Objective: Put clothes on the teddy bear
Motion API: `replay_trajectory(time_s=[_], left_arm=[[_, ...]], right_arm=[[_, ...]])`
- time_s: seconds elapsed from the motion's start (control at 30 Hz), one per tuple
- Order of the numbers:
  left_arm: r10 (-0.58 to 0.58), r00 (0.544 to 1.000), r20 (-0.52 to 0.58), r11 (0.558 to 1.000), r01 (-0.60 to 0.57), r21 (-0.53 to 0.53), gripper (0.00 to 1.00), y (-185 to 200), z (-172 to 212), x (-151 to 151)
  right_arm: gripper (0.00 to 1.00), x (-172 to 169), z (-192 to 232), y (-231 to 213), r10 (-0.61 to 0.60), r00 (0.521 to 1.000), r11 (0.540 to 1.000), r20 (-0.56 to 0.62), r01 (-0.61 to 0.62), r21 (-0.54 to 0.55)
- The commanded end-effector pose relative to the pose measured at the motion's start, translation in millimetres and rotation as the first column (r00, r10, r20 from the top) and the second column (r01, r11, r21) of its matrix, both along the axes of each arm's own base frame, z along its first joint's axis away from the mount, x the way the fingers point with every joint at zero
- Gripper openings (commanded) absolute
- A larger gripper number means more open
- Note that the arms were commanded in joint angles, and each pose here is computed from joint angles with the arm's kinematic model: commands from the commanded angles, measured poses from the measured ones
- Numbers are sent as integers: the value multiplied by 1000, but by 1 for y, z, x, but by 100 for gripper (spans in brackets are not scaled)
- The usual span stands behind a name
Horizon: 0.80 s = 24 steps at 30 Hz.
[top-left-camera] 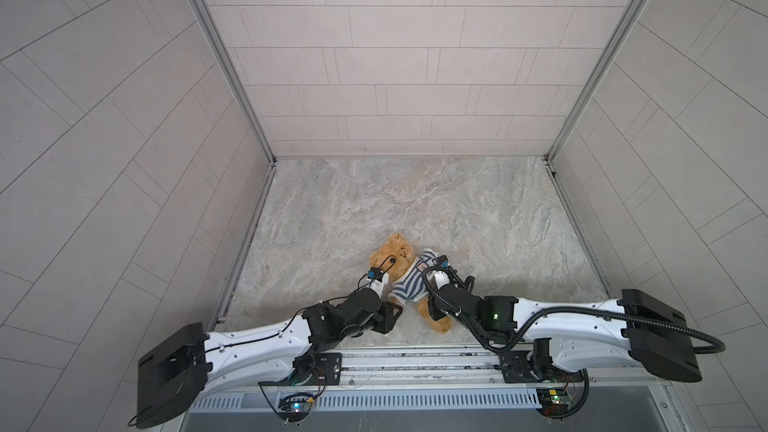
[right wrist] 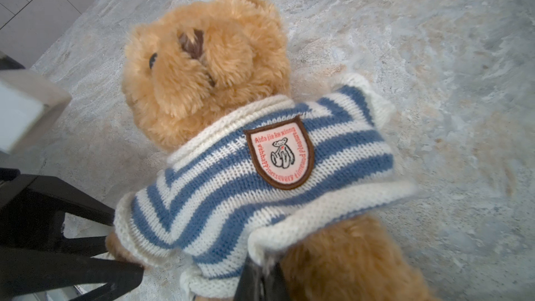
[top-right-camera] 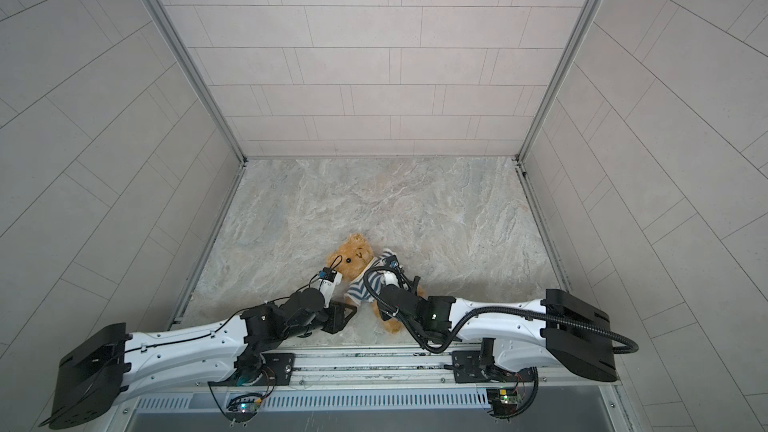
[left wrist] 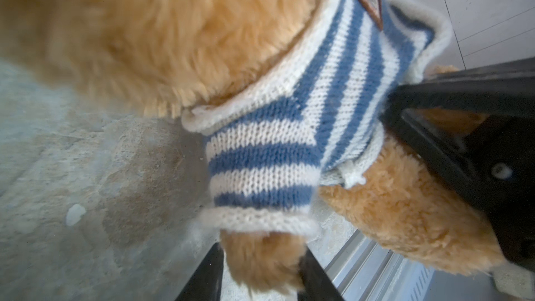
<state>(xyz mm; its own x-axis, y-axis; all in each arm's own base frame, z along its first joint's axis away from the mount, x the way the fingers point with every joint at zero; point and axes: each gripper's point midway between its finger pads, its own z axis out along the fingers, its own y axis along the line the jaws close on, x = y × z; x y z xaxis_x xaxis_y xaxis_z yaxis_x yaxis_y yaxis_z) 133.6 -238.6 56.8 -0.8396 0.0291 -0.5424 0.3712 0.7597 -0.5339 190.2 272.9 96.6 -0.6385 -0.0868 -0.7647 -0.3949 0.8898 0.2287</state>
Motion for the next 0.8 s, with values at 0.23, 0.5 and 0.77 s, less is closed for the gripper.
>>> replay_trajectory(time_s=[0.23, 0.5, 0.77], left_arm=[[-8, 998, 60, 999, 6, 32, 41, -3, 17, 8], [-4, 998, 60, 999, 2, 34, 31, -10, 16, 13], [22, 997, 70, 999, -25, 37, 0, -3, 19, 14]], right_arm=[[0, -1, 1, -8, -30, 999, 1000, 11, 30, -2], [0, -2, -1, -8, -30, 1000, 1000, 9, 30, -3], [0, -3, 3, -15, -43, 999, 999, 18, 43, -3]])
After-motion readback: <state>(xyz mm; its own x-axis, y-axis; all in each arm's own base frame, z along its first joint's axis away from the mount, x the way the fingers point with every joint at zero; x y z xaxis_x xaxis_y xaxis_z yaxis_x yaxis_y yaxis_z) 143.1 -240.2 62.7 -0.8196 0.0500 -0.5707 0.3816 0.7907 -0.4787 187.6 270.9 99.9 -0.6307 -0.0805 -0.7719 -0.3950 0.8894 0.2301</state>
